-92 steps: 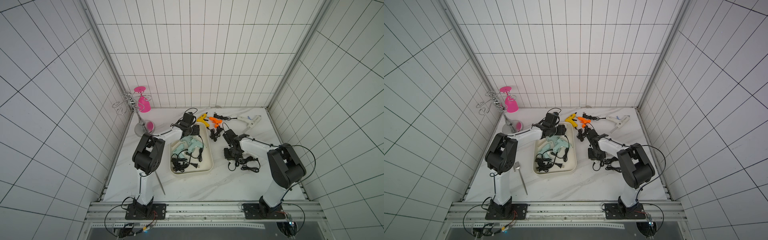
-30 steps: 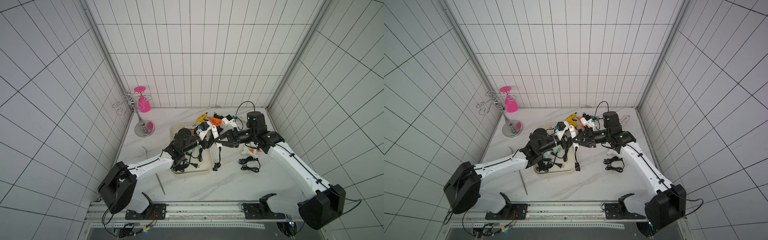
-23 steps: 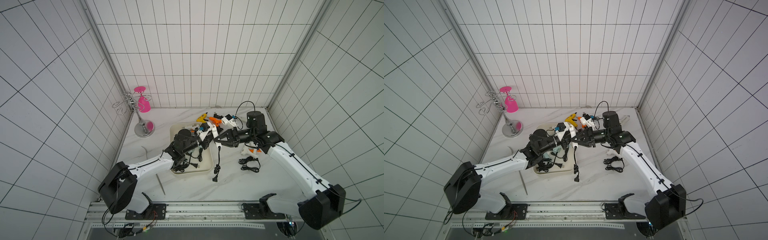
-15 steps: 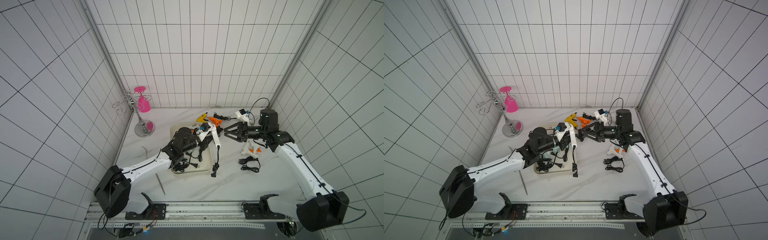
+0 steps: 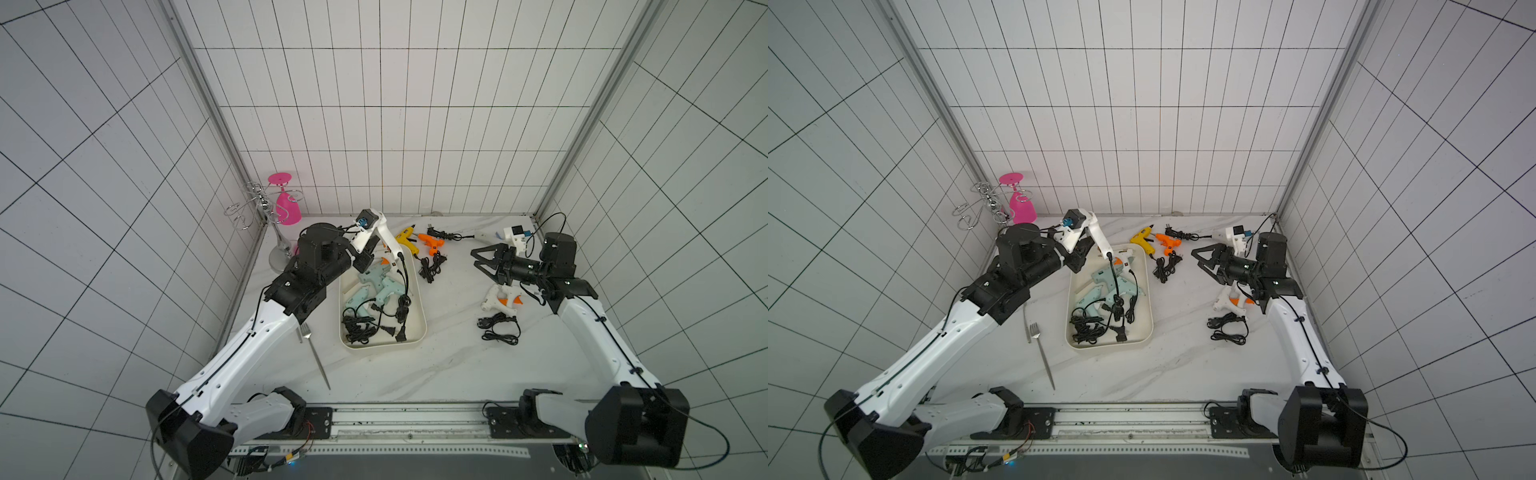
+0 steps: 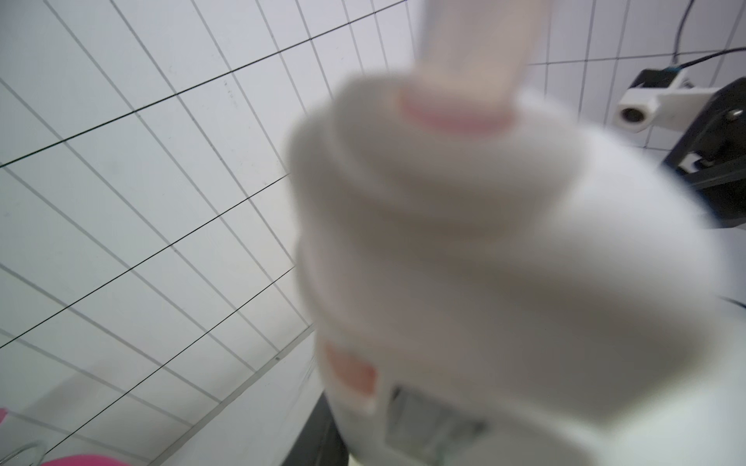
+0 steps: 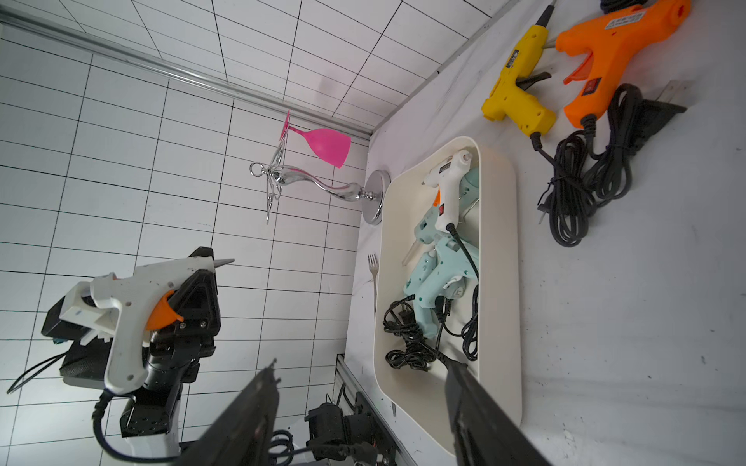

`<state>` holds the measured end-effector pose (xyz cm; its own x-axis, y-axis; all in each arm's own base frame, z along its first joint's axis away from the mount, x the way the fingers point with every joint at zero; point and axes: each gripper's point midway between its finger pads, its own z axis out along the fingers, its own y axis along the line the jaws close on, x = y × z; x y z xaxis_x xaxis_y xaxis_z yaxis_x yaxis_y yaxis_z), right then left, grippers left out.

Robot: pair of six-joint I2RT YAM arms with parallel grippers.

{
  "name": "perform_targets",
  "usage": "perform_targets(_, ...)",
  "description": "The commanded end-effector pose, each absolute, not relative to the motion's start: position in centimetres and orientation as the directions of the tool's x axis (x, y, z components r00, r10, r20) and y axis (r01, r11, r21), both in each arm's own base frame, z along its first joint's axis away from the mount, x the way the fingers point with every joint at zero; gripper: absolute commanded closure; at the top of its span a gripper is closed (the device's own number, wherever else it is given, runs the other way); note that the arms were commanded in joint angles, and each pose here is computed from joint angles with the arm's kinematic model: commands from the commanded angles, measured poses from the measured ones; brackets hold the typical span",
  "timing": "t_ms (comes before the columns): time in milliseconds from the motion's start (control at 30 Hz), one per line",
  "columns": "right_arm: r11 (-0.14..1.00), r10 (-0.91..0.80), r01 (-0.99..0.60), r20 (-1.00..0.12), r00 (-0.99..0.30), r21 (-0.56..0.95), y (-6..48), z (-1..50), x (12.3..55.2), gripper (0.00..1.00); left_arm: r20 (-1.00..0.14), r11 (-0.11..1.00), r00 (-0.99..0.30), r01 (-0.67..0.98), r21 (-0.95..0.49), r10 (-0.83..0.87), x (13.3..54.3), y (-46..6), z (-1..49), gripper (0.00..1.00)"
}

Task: Put the hot melt glue gun into the storage box
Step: Pick up the hot melt adhesive gun from the center of the board, then place the hot melt adhesive gun in the storage box.

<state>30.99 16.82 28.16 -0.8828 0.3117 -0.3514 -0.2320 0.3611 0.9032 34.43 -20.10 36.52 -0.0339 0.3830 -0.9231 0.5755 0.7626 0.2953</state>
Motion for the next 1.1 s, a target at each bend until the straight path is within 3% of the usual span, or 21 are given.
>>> perform_targets(0, 0.399, 0.297, -0.288, -0.420, -0.857, 0.871, 16.4, 27.8, 30.8, 0.32, -0.828, 0.748, -0.147, 0.533, 0.394, 0.541, 35.6, -17.6, 32.9, 0.91)
perform_targets(233, 0.456, 0.271, -0.273, -0.425, -0.864, 0.847, 15.9, 25.8, 29.9, 0.32, -0.602, 0.661, -0.324, 0.557, 0.503, 0.730, 38.3, -15.7, 25.3, 0.91)
perform_targets(400, 0.484, 0.257, -0.272, -0.432, -0.864, 0.832, 15.5, 25.1, 29.5, 0.32, -0.511, 0.601, -0.350, 0.627, 0.495, 0.785, 39.4, -17.2, 19.9, 0.91)
perform_targets(600, 0.495, 0.262, -0.259, -0.427, -0.865, 0.829, 14.9, 24.3, 29.7, 0.32, -0.276, 0.473, -0.388, 0.635, 0.611, 0.879, 40.4, -18.1, 13.5, 0.92)
perform_targets(833, 0.507, 0.265, -0.248, -0.424, -0.866, 0.825, 14.5, 23.5, 29.7, 0.32, -0.199, 0.415, -0.382, 0.643, 0.644, 0.902, 41.9, -18.7, 10.0, 0.90)
perform_targets(1067, 0.517, 0.269, -0.216, -0.398, -0.877, 0.828, 14.4, 22.3, 30.1, 0.32, -0.142, 0.362, -0.364, 0.658, 0.660, 0.921, 42.3, -20.8, 7.3, 0.73)
